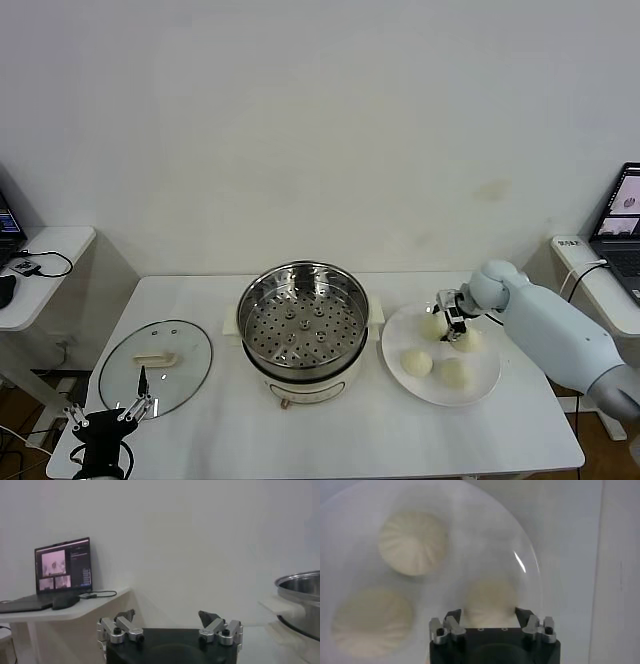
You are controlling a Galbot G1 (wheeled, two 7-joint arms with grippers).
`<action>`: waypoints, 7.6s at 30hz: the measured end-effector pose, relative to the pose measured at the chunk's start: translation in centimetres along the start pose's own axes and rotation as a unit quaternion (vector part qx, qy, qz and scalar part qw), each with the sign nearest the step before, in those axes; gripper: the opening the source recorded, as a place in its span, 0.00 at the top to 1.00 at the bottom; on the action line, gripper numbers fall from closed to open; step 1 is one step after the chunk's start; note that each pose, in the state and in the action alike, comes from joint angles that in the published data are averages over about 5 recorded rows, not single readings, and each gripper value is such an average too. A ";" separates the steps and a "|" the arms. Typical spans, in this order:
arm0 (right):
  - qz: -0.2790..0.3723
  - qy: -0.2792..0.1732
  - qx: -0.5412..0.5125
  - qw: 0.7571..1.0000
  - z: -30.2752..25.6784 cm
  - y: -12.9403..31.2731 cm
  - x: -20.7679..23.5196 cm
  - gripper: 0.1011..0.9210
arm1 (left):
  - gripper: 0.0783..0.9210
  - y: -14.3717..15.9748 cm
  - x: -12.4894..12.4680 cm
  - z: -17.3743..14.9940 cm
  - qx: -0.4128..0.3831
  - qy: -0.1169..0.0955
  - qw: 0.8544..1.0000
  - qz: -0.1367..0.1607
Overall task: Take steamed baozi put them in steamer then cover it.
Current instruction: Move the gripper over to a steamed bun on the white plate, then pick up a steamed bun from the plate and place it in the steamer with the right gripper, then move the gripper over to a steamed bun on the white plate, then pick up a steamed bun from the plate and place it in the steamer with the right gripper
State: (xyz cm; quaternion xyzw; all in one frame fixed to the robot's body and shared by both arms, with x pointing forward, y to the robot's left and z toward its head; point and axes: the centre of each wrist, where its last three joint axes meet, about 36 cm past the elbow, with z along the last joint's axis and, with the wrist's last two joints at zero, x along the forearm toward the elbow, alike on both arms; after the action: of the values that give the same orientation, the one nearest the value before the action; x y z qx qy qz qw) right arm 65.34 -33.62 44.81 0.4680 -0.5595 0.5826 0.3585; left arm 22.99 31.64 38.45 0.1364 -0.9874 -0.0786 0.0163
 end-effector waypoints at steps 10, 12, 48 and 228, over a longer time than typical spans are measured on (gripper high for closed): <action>-0.001 0.004 0.000 1.000 0.3 -0.5 0.6 0.42 | 0.12 0.0 0.0 -0.1 0.001 -0.002 1.000 0.000; 0.000 0.004 0.000 1.000 0.3 -0.6 1.0 0.42 | 0.12 0.0 0.0 -0.1 0.001 -0.003 1.000 0.000; 0.093 -0.149 0.163 0.971 -15.9 -10.4 20.9 0.41 | 0.12 0.4 -1.8 -0.3 0.010 -0.023 1.000 0.010; 0.027 -0.122 0.061 0.990 -27.1 -6.4 19.4 0.40 | 0.12 1.7 -3.5 -1.3 0.007 -0.036 0.999 0.000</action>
State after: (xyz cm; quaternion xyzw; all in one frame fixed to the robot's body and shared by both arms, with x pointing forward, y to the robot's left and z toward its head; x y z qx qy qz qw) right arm 61.55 -8.13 66.91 0.5414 -0.5745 0.5638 0.2427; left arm 25.95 33.99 39.96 0.1335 -0.9879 -0.0762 -0.0202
